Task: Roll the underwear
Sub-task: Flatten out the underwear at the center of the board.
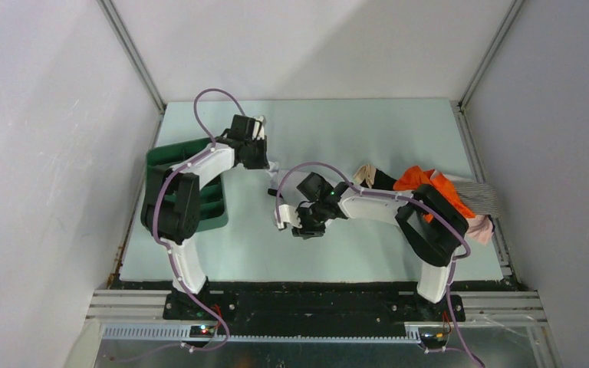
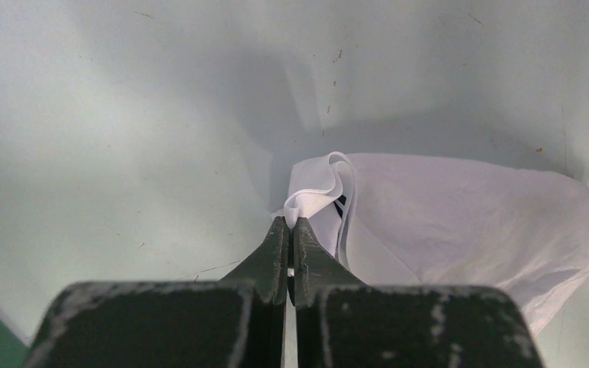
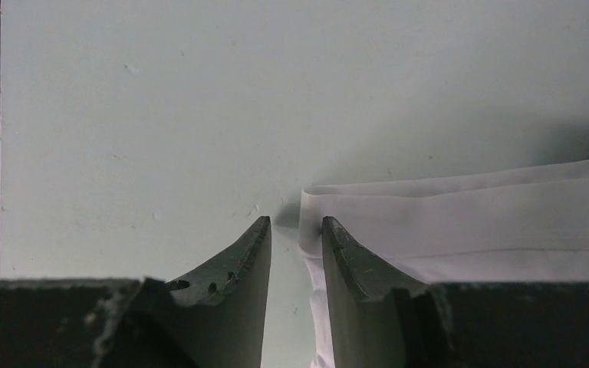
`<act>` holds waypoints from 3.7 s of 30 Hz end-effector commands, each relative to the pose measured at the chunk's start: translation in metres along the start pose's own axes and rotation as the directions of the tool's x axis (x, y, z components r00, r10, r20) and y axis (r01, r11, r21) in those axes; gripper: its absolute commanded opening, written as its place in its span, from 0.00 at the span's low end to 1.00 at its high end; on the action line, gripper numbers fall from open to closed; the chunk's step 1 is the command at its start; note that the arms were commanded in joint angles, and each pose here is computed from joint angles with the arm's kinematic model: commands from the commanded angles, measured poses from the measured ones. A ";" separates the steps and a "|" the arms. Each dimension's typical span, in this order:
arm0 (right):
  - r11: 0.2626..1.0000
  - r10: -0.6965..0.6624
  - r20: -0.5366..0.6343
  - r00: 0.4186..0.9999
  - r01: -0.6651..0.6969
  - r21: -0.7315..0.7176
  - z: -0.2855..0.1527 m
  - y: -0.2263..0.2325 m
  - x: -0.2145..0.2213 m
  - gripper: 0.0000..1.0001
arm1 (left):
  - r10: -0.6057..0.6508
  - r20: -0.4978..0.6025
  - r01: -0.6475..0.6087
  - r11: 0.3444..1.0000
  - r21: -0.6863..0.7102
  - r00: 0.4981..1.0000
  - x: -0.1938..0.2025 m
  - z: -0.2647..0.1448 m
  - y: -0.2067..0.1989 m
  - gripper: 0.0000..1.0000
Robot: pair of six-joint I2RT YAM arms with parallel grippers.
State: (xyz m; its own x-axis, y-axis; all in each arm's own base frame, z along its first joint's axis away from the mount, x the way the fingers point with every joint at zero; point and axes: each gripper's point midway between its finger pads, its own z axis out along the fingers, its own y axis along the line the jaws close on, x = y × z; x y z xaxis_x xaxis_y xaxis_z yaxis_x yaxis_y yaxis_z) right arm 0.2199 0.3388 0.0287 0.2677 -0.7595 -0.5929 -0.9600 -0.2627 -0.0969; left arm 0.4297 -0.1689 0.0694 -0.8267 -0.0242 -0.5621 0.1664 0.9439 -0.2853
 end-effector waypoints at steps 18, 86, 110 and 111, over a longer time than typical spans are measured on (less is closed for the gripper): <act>0.999 -0.013 0.020 1.000 0.014 -0.034 0.009 -0.003 -0.010 0.00 | 0.041 0.071 -0.041 0.999 0.010 0.997 -0.024 -0.018 -0.003 0.00; 0.098 0.781 0.604 0.160 -0.986 0.135 -0.150 -0.190 0.144 0.02 | 0.022 -0.058 -0.027 0.997 -0.075 0.998 0.016 -0.005 0.024 0.16; 0.076 0.930 0.352 0.105 -0.993 0.094 -0.117 -0.100 0.117 0.05 | 0.003 -0.089 -0.008 0.998 -0.055 0.996 0.007 0.005 0.032 0.25; 0.082 0.932 0.344 0.110 -0.992 0.095 -0.114 -0.098 0.116 0.05 | 0.001 -0.094 -0.007 0.998 -0.057 0.996 0.009 0.006 0.033 0.26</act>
State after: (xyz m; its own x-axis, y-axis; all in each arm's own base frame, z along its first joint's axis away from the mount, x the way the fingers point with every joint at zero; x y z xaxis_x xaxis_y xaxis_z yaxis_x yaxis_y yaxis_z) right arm 0.3671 0.2067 0.0689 -0.8807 -0.0867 -0.4656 -0.3403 0.7996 0.4948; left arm 0.4267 -0.1389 0.0513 -0.8721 -0.0082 -0.4893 0.1213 0.9650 -0.2324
